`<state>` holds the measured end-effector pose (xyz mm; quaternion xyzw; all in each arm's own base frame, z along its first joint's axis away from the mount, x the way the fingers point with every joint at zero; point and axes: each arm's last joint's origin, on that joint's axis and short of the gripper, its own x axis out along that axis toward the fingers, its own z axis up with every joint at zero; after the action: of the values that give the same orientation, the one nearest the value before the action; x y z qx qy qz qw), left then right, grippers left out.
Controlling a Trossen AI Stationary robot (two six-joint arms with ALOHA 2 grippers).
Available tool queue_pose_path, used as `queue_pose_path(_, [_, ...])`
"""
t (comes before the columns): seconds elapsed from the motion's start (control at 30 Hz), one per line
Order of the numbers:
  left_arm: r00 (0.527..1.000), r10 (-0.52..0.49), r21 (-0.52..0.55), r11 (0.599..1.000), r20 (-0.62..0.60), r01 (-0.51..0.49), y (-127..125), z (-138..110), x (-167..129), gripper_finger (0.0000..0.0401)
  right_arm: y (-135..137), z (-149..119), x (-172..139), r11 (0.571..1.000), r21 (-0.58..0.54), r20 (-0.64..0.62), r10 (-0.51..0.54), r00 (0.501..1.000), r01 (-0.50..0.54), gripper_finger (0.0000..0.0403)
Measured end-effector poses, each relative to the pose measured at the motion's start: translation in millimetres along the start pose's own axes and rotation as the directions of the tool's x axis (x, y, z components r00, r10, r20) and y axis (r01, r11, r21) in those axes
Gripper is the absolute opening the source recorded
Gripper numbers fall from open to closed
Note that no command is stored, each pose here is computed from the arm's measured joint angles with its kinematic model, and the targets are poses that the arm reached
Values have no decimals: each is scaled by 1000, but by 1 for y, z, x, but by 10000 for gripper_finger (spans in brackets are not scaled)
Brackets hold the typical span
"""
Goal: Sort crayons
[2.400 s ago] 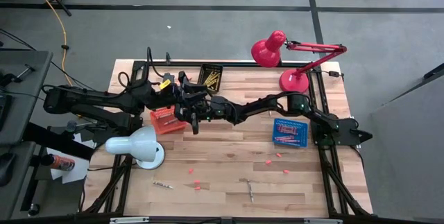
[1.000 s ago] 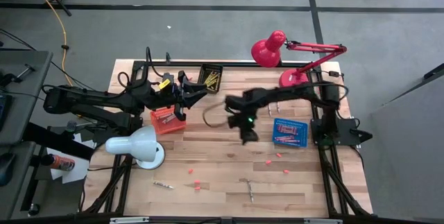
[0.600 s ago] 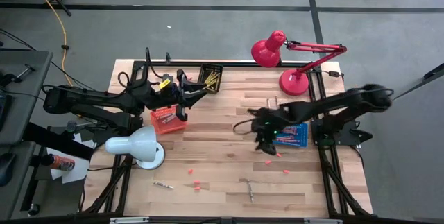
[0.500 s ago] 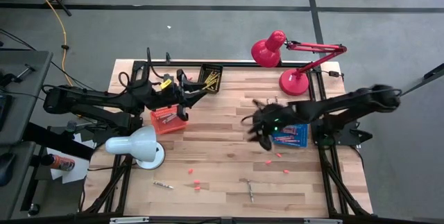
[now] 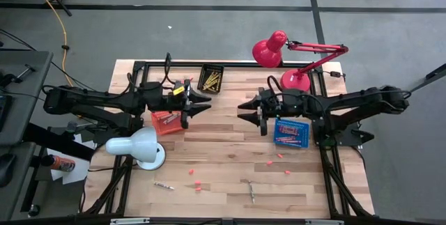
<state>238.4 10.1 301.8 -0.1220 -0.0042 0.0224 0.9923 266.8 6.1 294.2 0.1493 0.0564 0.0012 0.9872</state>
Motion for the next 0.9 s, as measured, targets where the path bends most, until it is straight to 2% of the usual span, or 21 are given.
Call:
queue_pose_path(0.3, [1000,3,29,1000,-4,-3,0,0,0,124,-1,3,0,995,-99,16,-1,1000,3,181])
queue_pose_path(0.9, [999,54,31,998,3,-55,2,-1,0,124,-1,3,0,995,-100,15,-2,1000,4,181])
